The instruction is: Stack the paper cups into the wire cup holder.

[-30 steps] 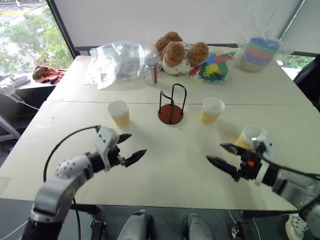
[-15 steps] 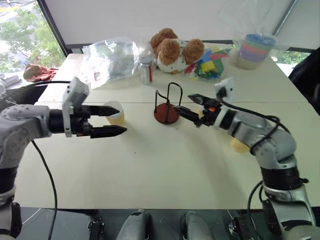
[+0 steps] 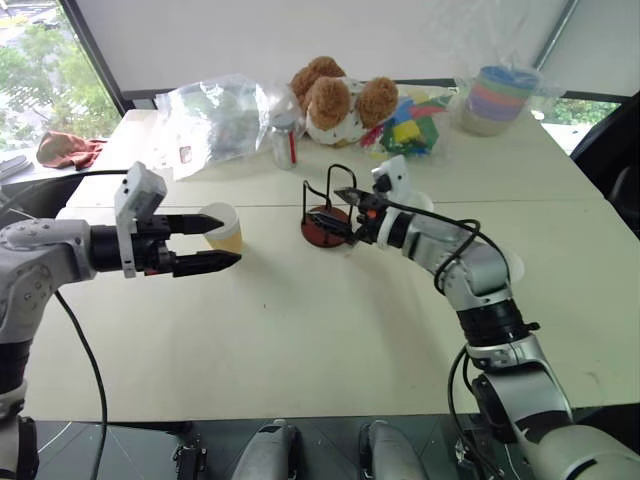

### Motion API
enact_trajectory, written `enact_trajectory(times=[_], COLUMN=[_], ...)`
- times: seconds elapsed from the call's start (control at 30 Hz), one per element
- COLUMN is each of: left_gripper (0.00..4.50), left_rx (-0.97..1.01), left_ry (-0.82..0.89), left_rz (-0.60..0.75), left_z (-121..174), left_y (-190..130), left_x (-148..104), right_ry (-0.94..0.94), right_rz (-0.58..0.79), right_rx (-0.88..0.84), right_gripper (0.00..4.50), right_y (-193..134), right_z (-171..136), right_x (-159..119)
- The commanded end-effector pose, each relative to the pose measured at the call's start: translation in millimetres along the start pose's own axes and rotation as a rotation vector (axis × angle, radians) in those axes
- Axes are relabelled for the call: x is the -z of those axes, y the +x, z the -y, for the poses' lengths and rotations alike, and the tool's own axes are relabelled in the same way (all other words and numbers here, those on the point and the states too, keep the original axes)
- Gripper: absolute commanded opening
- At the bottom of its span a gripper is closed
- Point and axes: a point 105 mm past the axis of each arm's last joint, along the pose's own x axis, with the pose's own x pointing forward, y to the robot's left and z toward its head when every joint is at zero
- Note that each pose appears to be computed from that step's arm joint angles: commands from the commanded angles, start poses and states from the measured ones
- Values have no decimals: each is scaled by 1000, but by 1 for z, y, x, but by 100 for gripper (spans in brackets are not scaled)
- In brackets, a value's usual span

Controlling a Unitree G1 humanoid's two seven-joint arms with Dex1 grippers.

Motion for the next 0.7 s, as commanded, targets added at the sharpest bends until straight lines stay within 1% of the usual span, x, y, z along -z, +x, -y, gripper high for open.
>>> enact_trajectory(times=[0.03,0.13,0.17,0.27,0.37,0.43,0.53,0.63,0.7], left_gripper=[450,450,450,450,450,450,450,450,450], left_rx=[-29,-39,-42,-47,-45,-32,-22,-18,-4], left_ry=[54,63,65,67,70,71,73,77,81], left_rz=[25,26,27,29,30,33,31,28,24], left_z=[-1,-3,-3,-5,-5,-5,-6,-10,-11], left_y=[-2,-2,-3,-2,0,1,3,5,9], left_x=[-9,-9,-9,-8,-7,-8,-8,-8,-7], right_ry=[-50,-53,-53,-52,-61,-77,-106,-101,-98], right_rz=[45,48,50,67,93,131,131,82,28], right_rx=[2,17,19,26,34,68,138,232,311], right_gripper=[370,225,160,9,9,9,9,9,9], right_y=[12,14,15,14,12,8,-1,-16,-32], right_z=[-2,-1,-1,-1,-4,-12,-25,-34,-40], right_x=[-14,-12,-12,-16,-25,-45,-61,-60,-48])
